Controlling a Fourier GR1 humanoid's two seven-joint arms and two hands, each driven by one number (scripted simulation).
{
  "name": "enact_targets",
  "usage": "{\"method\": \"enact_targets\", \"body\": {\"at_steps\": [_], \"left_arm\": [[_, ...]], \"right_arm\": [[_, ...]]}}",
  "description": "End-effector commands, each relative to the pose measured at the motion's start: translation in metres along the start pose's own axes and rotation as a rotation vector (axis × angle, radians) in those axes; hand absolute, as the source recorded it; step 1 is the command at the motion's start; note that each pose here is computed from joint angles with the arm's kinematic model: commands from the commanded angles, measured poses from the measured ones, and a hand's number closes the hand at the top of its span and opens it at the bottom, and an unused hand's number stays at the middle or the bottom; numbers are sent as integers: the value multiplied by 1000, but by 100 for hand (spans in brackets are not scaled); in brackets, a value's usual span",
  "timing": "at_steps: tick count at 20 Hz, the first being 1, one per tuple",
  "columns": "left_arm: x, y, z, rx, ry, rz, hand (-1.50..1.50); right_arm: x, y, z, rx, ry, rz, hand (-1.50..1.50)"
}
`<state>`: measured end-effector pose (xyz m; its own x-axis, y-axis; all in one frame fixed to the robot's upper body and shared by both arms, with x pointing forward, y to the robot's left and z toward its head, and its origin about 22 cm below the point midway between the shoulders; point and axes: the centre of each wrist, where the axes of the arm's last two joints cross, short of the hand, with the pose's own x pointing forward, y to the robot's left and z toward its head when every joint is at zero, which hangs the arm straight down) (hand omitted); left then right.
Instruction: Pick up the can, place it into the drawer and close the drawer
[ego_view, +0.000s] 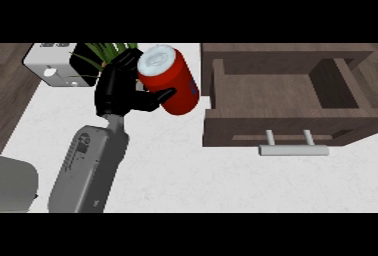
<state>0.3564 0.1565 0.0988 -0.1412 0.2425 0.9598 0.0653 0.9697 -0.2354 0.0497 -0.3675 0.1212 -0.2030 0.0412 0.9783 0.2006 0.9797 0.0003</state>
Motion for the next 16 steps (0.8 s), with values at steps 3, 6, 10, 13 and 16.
{"method": "enact_targets", "body": {"at_steps": [3,6,10,13,16], "left_arm": [[35,-26,-13,-5,-17,-28,150],[46,-53,-26,-19,-15,-16,150],[64,-90,-35,-20,-19,-29,150],[72,-100,-46,-14,-32,-46,150],[54,-125,-48,4,-13,-61,150]], "right_arm": [[-10,9,0,23,-7,-20,-150],[-5,-11,-8,-6,-1,-14,-150],[-8,13,-18,22,-4,-12,-150],[-15,1,-2,15,-7,-7,-150],[-2,2,-21,27,-11,-27,-150]]}}
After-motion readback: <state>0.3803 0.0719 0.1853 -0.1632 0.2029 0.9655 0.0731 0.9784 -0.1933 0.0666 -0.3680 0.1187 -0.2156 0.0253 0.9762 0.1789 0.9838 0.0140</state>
